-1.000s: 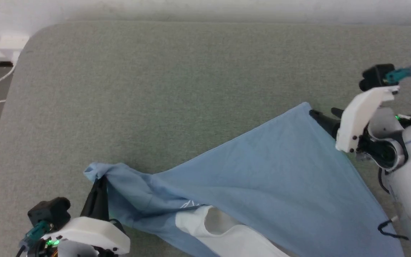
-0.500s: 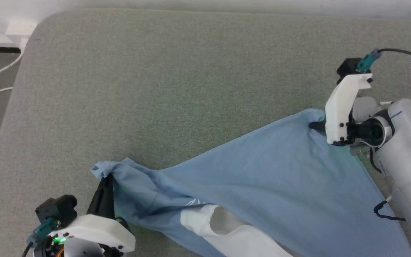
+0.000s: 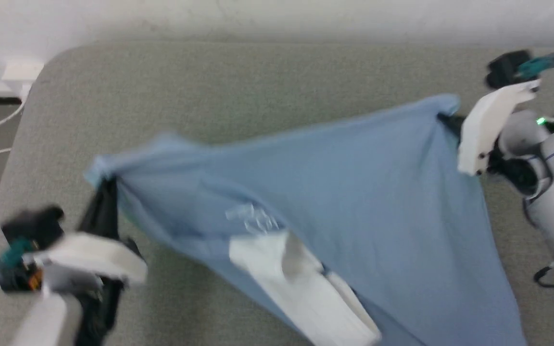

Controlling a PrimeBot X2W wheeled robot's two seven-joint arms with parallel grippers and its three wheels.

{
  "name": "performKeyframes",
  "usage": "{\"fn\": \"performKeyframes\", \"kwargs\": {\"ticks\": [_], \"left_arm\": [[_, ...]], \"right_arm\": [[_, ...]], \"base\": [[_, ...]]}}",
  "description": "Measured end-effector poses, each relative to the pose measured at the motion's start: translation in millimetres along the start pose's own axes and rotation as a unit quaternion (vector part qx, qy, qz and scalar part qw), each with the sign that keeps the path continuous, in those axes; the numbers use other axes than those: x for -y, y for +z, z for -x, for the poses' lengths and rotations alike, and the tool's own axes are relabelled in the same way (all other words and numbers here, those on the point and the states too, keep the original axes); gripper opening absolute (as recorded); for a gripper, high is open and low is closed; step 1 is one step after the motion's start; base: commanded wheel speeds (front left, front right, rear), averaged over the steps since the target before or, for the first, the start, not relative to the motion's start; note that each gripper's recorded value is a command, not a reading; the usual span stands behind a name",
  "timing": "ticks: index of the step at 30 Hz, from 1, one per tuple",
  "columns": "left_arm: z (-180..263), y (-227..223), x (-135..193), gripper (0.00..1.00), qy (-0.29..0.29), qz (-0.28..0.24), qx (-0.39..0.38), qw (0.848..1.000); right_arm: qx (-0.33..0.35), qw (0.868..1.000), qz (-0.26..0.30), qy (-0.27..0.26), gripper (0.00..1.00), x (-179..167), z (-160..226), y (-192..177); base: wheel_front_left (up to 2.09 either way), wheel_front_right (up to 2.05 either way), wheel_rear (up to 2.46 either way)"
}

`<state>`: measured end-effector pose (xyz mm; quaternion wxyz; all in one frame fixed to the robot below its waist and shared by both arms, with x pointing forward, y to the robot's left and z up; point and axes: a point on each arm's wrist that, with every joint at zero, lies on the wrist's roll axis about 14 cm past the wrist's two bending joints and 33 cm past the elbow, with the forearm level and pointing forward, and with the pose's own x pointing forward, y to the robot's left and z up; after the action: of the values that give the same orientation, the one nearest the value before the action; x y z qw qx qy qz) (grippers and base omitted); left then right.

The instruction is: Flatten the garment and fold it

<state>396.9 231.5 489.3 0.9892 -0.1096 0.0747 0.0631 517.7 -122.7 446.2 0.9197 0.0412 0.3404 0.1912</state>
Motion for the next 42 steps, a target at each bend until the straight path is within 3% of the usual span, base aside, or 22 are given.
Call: {"fn": "performKeyframes", "kwargs": {"ticks": [7, 11, 14, 22, 26, 30, 37, 42], "left_arm": [[-62, 110, 26, 0.0, -0.064, -0.058, 0.117, 0.989], [-96, 160, 49, 0.0, -0.084, -0.087, 0.159, 0.98], [-113, 198, 68, 0.0, -0.091, -0.099, 0.199, 0.971], [-143, 296, 101, 0.0, -0.099, -0.118, 0.316, 0.936], [-155, 319, 112, 0.0, -0.104, -0.105, 0.344, 0.927], [-182, 298, 113, 0.0, -0.102, -0.115, 0.318, 0.935], [-230, 219, 95, 0.0, -0.087, -0.12, 0.228, 0.962], [-248, 156, 75, 0.0, -0.078, -0.105, 0.165, 0.978]], "right_arm": [[0.127, 0.989, 0.029, -0.07, 0.0, 41, 47, 70], [0.213, 0.971, 0.042, -0.098, 0.0, 53, 78, 123], [0.286, 0.948, 0.06, -0.122, 0.0, 61, 107, 168], [0.456, 0.869, 0.121, -0.148, 0.0, 56, 164, 279], [0.486, 0.85, 0.137, -0.152, 0.0, 55, 167, 304], [0.476, 0.856, 0.128, -0.155, 0.0, 66, 141, 301], [0.41, 0.895, 0.105, -0.142, 0.0, 78, 62, 259], [0.35, 0.923, 0.094, -0.13, 0.0, 82, 11, 205]], "base": [[0.0, 0.0, 0.0], [0.0, 0.0, 0.0], [0.0, 0.0, 0.0], [0.0, 0.0, 0.0], [0.0, 0.0, 0.0], [0.0, 0.0, 0.0], [0.0, 0.0, 0.0], [0.0, 0.0, 0.0]]}}
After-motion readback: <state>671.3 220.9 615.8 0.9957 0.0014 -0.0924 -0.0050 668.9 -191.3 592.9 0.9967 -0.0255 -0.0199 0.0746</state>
